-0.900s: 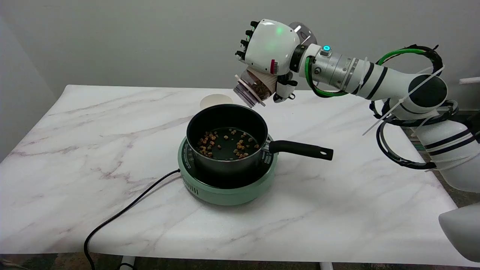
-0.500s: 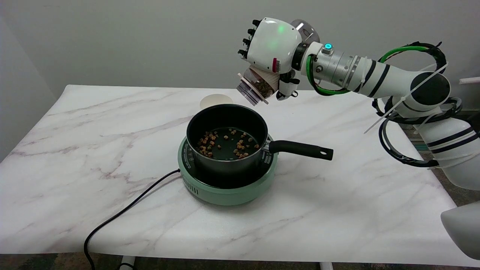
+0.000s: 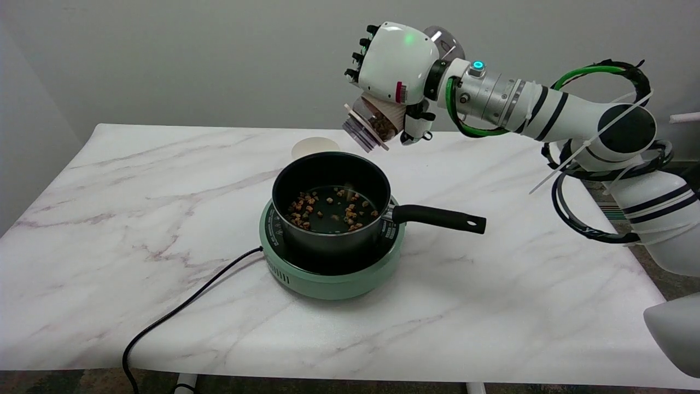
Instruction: Place the bottle onto the table.
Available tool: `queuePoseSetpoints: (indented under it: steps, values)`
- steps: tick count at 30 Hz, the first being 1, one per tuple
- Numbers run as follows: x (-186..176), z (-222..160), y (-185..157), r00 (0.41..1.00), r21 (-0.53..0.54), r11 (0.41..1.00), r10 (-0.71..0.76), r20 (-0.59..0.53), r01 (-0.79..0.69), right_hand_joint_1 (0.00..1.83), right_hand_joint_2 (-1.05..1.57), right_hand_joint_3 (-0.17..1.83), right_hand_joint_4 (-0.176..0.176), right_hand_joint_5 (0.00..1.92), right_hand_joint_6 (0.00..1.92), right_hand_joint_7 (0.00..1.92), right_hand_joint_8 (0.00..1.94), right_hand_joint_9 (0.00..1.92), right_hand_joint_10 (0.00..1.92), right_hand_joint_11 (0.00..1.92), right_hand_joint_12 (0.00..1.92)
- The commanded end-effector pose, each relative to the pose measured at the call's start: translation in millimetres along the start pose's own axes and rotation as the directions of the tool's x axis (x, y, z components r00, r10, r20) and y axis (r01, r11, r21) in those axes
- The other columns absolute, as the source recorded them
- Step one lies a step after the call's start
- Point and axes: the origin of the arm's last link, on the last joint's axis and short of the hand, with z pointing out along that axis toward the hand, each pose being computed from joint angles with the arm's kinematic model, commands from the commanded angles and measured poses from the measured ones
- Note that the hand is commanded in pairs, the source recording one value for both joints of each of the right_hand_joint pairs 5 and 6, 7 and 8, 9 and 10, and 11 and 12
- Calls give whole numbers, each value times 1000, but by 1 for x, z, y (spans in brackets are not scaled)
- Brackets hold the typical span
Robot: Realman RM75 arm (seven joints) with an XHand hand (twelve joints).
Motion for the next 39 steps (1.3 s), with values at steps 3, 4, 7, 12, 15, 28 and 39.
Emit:
queuePoseSetpoints:
  steps: [3,4,7,12,15,28,39]
  values:
    - [1,3,-4,977,-118,971,203,-64,-209,1176,1376,525,0,1853,1853,1646,1646,1608,1608,1310,1310]
    - [1,3,-4,976,-119,970,205,-66,-212,1178,1373,525,0,1851,1851,1646,1646,1608,1608,1311,1311]
    - [1,2,-4,965,-147,955,249,-82,-259,1179,1370,522,0,1840,1840,1645,1645,1609,1609,1311,1311]
    - [2,2,1,953,-172,937,292,-86,-303,1185,1357,520,0,1824,1824,1638,1638,1607,1607,1311,1311]
    - [4,3,11,950,-199,929,303,-79,-313,1193,1341,523,0,1816,1816,1634,1634,1606,1606,1310,1310]
    - [5,10,25,911,-244,879,407,-68,-410,1228,1275,543,0,1786,1786,1625,1625,1610,1610,1317,1317]
    - [6,14,33,881,-292,835,469,-62,-465,1227,1282,544,0,1790,1790,1631,1631,1621,1621,1328,1328]
